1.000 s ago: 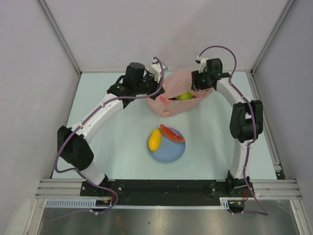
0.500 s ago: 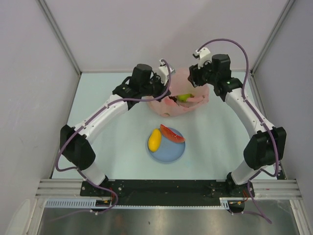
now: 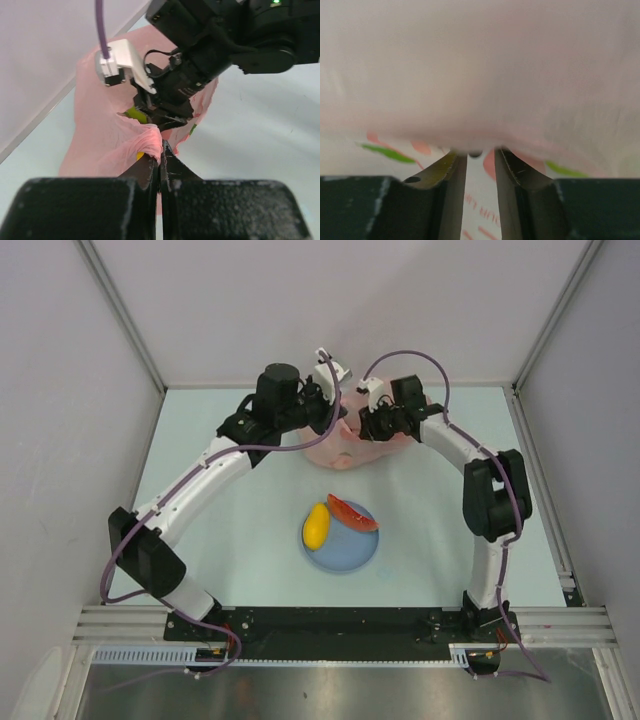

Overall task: Take the fake fruits out of the plastic bag
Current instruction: Take out the fake fruit from the plastic bag.

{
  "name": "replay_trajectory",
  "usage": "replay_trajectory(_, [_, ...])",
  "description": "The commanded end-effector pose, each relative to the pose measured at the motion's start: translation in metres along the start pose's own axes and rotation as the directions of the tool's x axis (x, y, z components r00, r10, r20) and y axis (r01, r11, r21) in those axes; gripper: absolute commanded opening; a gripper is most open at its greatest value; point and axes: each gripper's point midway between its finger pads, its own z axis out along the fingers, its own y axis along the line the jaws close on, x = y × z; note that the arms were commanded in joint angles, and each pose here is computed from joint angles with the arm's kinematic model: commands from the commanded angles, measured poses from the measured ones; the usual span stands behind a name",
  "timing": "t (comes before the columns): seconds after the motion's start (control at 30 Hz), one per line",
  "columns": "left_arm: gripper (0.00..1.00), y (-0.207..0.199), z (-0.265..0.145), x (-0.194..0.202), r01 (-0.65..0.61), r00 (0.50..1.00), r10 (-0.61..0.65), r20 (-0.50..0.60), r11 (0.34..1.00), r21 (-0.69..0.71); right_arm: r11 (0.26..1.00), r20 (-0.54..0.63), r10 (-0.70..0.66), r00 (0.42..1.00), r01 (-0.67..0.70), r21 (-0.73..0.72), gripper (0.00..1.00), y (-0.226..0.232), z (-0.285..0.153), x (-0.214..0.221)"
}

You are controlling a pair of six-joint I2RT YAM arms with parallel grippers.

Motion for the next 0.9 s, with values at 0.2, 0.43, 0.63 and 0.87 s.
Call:
replay_trajectory(0.2, [0.0, -0.005, -0.007, -0.001, -0.029, 0.999, 0.029, 0.02, 0.999, 0.018, 0.932, 0.098, -0.055, 0.994, 0.016, 0.363, 0.73, -0.069, 0.031, -0.048])
replay_trajectory(0.43, [0.0, -0.008, -0.004, 0.013, -0.017, 1.0, 0.017, 0.001, 0.999, 0.028, 0.909, -0.059, 0.003, 0.998, 0.022, 0.415, 0.87, -0.092, 0.029, -0.002])
replay_trajectory(0.63, [0.0, -0.01, 0.001, 0.021, 0.013, 1.0, -0.013, -0.009, 0.999, 0.041, 0.913, -0.132, 0.035, 0.991, 0.022, 0.408, 0.89, -0.093, 0.04, 0.026])
replay_trajectory(0.87, [0.0, -0.01, 0.0, 0.024, 0.013, 1.0, -0.012, -0.018, 0.999, 0.035, 0.901, -0.188, 0.043, 0.981, 0.043, 0.433, 0.9, -0.102, 0.052, 0.043])
